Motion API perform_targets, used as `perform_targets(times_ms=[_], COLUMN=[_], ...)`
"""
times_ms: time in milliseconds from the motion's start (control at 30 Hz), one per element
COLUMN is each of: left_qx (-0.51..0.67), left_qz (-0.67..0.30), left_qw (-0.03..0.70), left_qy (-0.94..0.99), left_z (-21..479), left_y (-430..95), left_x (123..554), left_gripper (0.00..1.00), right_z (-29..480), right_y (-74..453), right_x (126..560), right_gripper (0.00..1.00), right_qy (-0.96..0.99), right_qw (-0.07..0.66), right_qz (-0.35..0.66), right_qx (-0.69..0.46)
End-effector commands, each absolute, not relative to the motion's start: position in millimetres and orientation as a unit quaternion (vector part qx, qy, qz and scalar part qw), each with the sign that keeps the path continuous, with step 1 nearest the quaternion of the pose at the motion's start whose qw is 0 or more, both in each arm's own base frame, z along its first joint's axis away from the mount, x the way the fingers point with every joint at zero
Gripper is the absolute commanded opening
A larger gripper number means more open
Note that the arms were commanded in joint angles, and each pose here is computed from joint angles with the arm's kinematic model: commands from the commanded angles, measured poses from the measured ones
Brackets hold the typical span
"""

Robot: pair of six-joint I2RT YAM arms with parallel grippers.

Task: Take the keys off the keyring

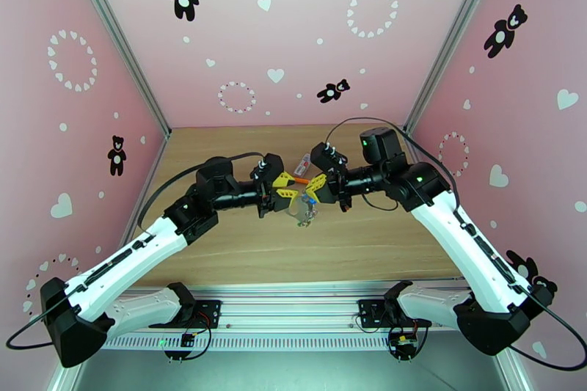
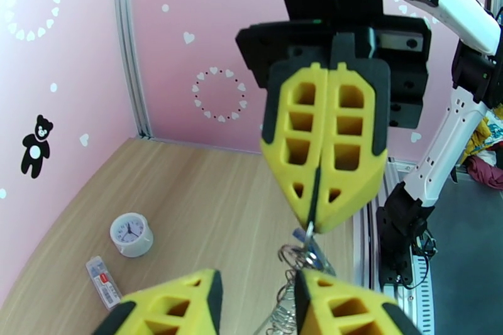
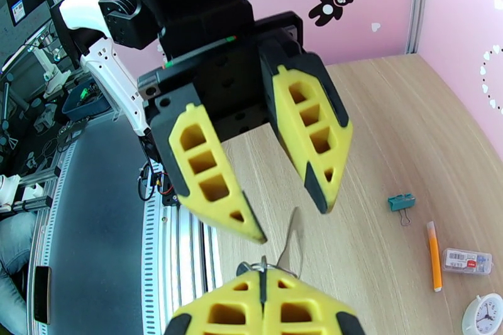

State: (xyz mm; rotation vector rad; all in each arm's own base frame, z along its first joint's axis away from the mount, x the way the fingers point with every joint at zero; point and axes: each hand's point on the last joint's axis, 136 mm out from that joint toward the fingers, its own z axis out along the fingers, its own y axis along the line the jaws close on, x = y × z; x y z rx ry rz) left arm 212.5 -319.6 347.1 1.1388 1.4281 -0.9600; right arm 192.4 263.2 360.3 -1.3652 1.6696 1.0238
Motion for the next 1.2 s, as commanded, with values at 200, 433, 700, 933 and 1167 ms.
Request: perform_targets(times_ms=[200,433,700,933,1167], left_qx=[0.499,0.496,0.488,0.482,0.482], left_qz=[-0.408,-0.413,-0.405,-0.401,-0.402], left_qw=[0.504,0.506,0.517,0.516,0.514], left_qy=[0.576,0.572,0.574,0.584,0.585], left_z=[350,350,352,348,347], left_y=[-329,-334,-334,-328,-328], left_x=[203,206,210,209,208], left_gripper=[0.41,0.43,0.39,0.32,0.21], right_z=[377,379,371,370,370], right_y=[269,274,272,269,268], right_x=[194,197,200,202,204], right_gripper=[0.0,0.0,0.0,0.0,0.0], right_qy=[0.623,0.614,0.622,0.626,0.627], right_qw=[0.39,0.392,0.388,0.392,0.396], right_qz=[0.41,0.419,0.409,0.402,0.398], right_qx=[-0.54,-0.542,-0.544,-0.541,-0.54])
